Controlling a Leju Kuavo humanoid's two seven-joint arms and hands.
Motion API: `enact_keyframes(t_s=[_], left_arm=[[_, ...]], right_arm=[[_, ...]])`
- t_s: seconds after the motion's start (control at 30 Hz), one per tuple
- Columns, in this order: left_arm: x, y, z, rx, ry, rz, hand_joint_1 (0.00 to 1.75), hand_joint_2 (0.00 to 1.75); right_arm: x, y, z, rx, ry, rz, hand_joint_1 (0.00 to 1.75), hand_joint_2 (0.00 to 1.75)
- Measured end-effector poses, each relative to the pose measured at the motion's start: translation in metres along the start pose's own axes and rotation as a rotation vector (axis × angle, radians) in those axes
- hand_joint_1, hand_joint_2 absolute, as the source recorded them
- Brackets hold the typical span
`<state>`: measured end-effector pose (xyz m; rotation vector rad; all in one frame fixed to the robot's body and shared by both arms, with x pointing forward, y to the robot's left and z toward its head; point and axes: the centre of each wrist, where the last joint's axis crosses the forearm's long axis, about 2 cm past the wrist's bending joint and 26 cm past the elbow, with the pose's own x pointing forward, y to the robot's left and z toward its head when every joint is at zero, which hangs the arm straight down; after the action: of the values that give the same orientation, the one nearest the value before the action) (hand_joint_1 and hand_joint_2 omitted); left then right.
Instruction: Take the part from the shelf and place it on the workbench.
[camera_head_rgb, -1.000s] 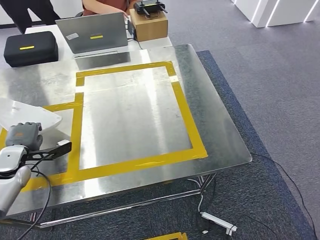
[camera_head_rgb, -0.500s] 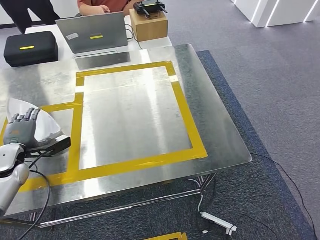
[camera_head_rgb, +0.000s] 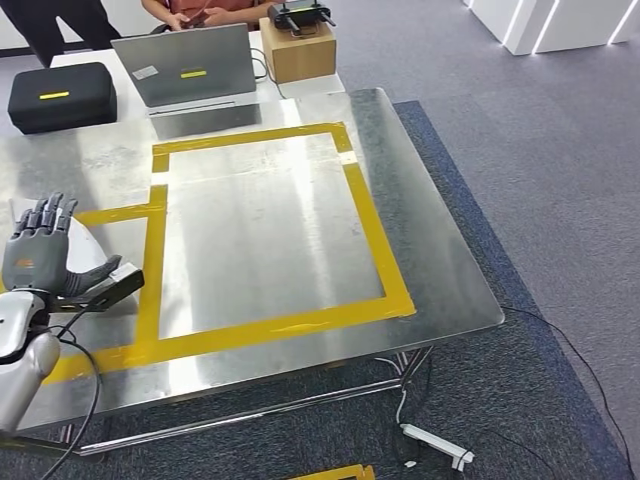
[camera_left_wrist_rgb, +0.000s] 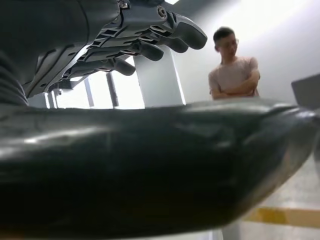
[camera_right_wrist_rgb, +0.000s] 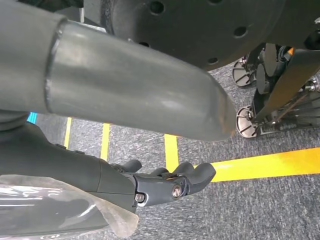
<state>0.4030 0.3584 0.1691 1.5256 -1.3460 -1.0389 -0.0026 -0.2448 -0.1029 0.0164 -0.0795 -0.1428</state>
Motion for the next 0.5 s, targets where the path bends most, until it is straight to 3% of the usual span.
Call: enact_keyframes(t_s=[0.5], left_arm=[[0.026,0.024,0.016,0.155,-0.109,0.099,0.00,0.00]], right_arm=[[0.000,0.001,0.000,-0.003,0.002,-0.003,0.00,0.00]])
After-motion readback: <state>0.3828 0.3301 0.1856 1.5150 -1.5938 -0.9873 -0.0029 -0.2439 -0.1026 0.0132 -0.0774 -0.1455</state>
